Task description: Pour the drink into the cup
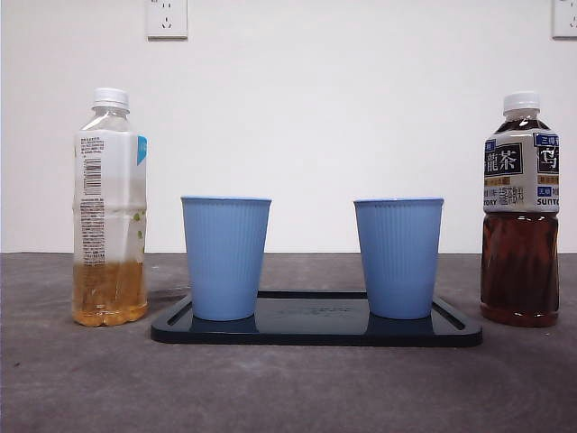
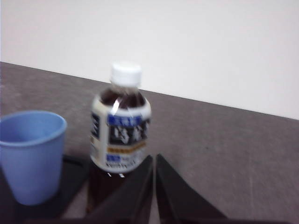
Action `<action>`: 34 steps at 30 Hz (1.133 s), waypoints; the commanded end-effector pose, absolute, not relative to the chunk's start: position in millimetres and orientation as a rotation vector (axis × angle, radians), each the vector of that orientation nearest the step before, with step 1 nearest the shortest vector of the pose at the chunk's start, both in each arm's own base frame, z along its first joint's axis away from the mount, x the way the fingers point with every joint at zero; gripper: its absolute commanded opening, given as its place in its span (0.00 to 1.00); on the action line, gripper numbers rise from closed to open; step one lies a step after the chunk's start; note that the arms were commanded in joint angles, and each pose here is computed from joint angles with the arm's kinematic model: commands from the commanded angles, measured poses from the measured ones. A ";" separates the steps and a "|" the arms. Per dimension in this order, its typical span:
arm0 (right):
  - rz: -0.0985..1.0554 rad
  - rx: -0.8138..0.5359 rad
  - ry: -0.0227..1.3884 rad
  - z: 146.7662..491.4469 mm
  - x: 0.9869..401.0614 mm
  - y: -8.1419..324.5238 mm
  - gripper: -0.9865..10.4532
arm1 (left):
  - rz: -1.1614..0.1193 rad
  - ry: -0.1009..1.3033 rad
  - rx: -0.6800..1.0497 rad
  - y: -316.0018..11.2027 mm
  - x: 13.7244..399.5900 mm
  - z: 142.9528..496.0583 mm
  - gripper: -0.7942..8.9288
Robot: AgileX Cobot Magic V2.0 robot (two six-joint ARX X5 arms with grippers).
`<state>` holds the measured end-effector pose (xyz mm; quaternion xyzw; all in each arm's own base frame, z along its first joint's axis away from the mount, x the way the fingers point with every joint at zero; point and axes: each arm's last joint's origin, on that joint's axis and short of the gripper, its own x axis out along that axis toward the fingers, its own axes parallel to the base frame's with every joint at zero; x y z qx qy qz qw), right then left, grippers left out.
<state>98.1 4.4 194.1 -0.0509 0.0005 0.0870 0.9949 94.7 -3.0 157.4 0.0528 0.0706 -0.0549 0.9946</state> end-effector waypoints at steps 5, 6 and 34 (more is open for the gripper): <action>0.101 -0.054 -0.005 173.6 99.2 2.1 0.09 | -0.108 0.168 0.103 -2.7 95.6 149.8 0.09; 0.095 -0.052 -0.002 170.9 99.3 2.0 0.09 | -0.108 0.168 0.103 -2.7 95.6 149.8 0.09; 0.090 -0.044 0.145 151.5 96.2 1.8 0.09 | -0.108 0.168 0.103 -2.7 95.6 149.8 0.09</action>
